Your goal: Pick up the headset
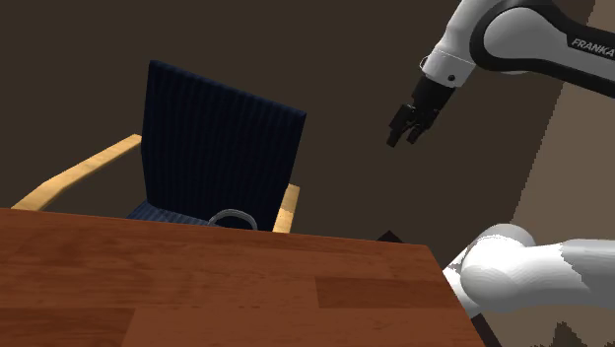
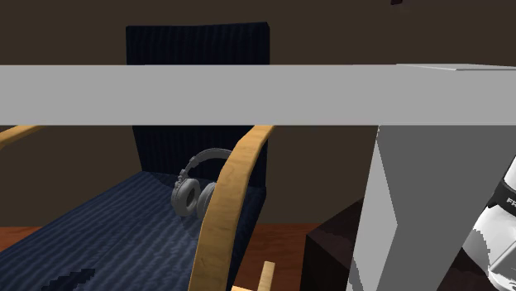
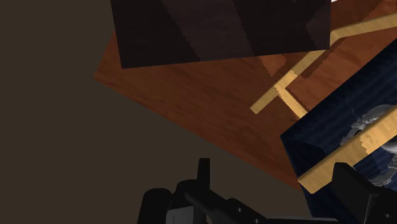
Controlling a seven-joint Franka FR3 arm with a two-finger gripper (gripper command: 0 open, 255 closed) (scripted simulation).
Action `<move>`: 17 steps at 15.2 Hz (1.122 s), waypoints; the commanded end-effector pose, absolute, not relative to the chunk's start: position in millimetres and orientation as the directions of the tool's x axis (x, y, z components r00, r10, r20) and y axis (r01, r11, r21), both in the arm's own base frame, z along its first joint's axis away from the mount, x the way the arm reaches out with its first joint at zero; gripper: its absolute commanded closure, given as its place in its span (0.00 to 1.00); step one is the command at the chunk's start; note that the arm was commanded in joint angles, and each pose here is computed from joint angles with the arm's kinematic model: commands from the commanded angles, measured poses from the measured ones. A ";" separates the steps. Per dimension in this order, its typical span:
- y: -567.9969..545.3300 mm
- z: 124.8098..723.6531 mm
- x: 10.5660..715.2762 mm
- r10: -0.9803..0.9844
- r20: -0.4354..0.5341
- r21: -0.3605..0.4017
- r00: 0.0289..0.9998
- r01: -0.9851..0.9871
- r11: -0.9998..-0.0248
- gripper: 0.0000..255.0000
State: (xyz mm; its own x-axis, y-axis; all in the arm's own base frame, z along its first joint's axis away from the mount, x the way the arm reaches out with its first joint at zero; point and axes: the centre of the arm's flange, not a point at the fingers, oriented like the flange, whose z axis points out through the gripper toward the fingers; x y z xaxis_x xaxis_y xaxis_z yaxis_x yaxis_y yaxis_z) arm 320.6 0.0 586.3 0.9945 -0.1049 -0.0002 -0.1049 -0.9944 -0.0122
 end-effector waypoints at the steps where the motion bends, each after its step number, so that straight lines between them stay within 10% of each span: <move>1: 0.0 586.3 320.6 -0.105 0.000 -0.012 0.994 -0.105 -0.994 0.00; 17: 162.2 456.4 371.5 -0.117 0.052 0.021 0.992 -0.118 -0.993 0.00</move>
